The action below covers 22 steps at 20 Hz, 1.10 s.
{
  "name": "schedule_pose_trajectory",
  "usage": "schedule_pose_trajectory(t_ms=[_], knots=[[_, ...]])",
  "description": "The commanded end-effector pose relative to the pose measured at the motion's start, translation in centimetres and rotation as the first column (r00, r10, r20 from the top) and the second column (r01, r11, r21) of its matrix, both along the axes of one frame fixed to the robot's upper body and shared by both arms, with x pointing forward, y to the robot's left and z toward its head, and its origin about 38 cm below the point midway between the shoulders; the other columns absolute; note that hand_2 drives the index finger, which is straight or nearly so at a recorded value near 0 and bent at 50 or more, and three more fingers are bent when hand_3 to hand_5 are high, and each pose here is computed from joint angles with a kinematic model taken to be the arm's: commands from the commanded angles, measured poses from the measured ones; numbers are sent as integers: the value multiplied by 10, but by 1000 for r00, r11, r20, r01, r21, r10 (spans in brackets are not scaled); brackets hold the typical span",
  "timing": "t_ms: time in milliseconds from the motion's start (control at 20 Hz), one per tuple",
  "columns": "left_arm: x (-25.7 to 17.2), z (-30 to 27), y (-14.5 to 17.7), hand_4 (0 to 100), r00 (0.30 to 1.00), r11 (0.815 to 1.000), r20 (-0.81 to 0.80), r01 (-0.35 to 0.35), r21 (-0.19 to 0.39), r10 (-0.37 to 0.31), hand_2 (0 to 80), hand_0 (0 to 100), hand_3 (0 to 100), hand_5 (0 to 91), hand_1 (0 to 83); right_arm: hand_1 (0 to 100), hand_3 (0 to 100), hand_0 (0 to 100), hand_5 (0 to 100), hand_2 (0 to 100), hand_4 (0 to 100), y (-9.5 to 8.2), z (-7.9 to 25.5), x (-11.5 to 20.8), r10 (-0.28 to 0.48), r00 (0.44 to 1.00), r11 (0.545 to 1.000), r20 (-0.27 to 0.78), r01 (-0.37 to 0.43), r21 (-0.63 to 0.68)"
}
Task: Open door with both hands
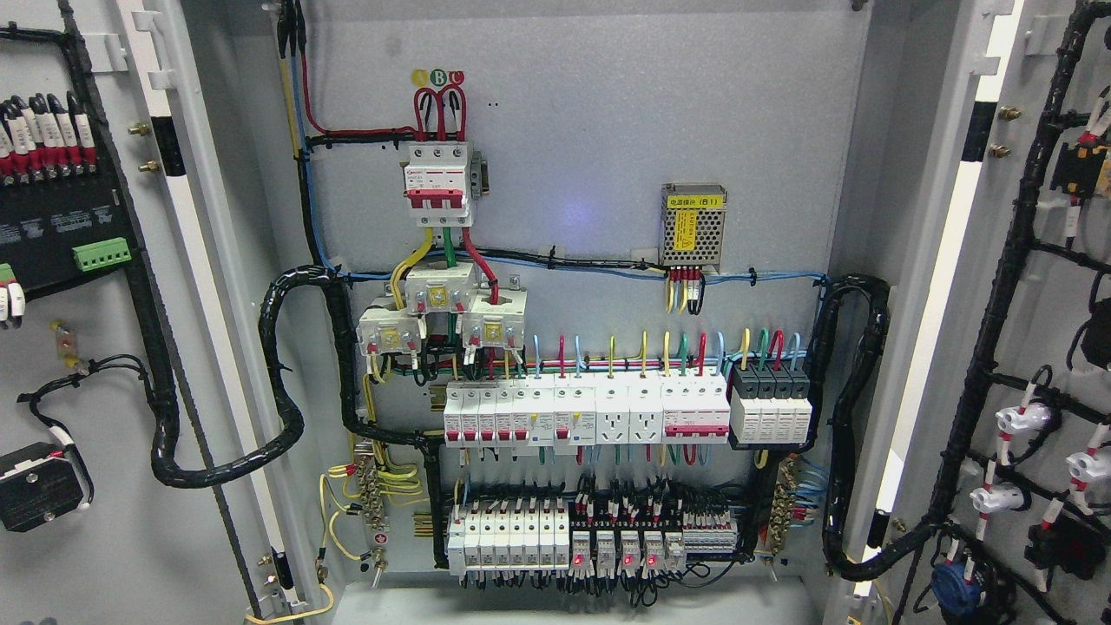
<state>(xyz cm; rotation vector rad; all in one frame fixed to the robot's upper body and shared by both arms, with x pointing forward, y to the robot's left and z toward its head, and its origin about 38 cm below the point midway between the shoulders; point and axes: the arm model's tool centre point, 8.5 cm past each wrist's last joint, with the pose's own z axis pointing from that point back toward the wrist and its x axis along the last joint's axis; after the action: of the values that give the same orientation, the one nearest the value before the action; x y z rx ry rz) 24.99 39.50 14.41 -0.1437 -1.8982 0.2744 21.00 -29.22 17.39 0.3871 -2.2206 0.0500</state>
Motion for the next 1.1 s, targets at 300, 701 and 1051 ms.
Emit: schedule_pose_trajectory(t_ms=[300,701,1051], knots=[[-41,-72,-80,0,967,987,-200,148,-64,-158,0,0,0,0,0,0,0,191,0,0,0,38,-132,-14,86,921,980,-380,-147,-135],[-75,-167,-89,0,886,990,-448,77,-114,-121,0,0,0,0,0,0,0,191,0,0,0,22,-248,-64,-22,723,986,-691,-98,-134],[-122,-246,-91,0,748,989,-647,84,-125,-146,0,0,0,0,0,0,0,191,0,0,0,17,-309,-115,-80,538,989,-839,-63,-135]])
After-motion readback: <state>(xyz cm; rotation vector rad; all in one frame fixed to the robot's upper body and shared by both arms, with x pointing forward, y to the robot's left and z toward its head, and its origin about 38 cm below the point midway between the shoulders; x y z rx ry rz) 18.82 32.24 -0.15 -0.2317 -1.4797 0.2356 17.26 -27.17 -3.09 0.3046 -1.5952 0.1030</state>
